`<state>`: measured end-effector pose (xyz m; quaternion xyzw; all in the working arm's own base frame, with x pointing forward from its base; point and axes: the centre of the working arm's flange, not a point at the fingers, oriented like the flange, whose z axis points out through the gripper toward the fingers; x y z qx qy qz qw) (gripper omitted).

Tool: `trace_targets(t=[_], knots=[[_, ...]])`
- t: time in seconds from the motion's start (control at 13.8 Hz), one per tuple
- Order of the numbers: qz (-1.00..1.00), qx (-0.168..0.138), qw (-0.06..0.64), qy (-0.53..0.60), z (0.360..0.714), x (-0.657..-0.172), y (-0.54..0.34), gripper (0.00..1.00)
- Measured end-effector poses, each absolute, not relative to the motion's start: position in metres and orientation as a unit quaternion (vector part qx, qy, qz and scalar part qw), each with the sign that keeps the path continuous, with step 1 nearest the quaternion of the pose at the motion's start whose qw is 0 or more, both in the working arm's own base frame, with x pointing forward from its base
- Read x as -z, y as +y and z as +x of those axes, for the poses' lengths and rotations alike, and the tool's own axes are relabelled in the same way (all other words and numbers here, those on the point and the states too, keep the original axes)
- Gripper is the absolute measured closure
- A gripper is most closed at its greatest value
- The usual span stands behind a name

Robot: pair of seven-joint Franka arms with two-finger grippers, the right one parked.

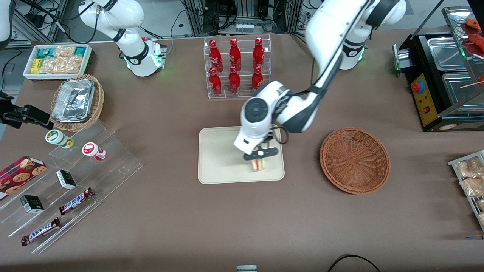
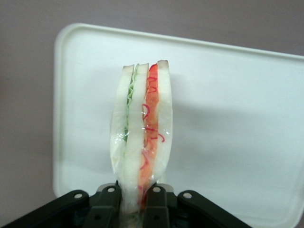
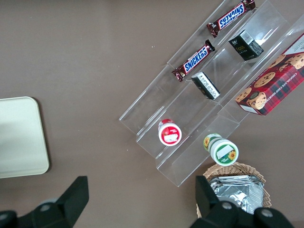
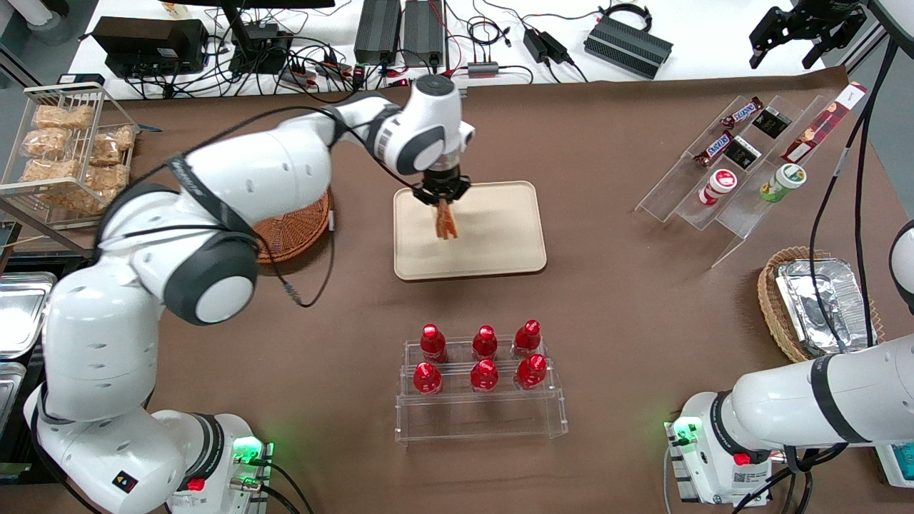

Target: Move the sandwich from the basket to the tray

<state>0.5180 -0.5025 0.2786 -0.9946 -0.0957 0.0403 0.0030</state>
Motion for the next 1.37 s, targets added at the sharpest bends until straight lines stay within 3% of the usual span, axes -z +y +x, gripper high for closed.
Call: trace_targets(t=[0.65,0.87,1.23,1.37], knots=[[-0.992,-0.045,0.005,-0.121,0.507,-0.241,-0.544,0.79],[-0.992,-0.038,-0.005,-0.122,0.511,-0.254,-0.547,0.5],[-0.992,-0.019,-0.01,-0.124,0.52,-0.318,-0.541,0.01],[-0.993,0.0,-0.004,-0.12,0.528,-0.348,-0.527,0.0]])
